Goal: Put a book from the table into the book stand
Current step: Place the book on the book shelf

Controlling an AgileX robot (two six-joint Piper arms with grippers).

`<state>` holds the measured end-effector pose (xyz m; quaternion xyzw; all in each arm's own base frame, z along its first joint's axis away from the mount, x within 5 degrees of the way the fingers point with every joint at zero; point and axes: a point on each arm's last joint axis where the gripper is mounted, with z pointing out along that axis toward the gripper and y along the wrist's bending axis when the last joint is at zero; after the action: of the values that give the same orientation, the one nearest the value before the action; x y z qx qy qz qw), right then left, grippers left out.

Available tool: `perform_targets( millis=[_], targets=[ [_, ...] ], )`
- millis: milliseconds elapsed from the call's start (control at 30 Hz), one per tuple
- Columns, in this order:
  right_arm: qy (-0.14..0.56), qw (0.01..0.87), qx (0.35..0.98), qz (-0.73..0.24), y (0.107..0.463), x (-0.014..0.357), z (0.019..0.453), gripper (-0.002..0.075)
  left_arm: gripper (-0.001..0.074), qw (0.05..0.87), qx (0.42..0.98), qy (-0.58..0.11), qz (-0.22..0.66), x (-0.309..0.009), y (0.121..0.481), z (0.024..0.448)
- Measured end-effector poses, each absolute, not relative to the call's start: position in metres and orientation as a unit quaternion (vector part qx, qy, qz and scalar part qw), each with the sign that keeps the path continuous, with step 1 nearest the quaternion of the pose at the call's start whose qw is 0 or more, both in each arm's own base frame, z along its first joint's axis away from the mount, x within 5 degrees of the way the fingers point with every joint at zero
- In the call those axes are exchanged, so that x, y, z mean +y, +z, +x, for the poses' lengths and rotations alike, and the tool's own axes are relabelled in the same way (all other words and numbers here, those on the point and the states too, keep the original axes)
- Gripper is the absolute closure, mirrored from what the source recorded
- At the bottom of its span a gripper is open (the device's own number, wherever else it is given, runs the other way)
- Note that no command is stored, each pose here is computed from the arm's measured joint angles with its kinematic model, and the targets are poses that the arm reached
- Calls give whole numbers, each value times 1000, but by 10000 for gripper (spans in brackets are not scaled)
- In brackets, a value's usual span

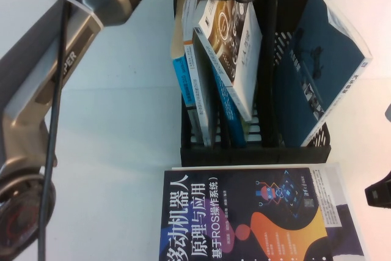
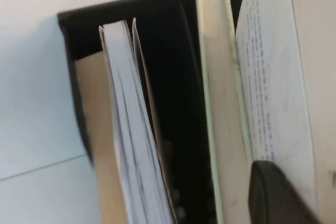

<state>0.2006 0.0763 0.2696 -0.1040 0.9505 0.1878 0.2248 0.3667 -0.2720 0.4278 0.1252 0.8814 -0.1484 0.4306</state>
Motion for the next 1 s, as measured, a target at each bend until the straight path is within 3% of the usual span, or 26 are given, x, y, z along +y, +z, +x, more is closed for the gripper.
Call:
perform_targets(
  millis=[200,533,1000],
  targets=[
    [188,223,951,-104,269,76,200,729,636,397,885,-216,111,-264,406,396],
    [188,223,951,-104,269,76,200,729,636,393,883,-223,126,-264,400,403],
    [187,213,953,-103,265,77,203,729,636,381,905,-138,131,-263,415,372]
  ],
)
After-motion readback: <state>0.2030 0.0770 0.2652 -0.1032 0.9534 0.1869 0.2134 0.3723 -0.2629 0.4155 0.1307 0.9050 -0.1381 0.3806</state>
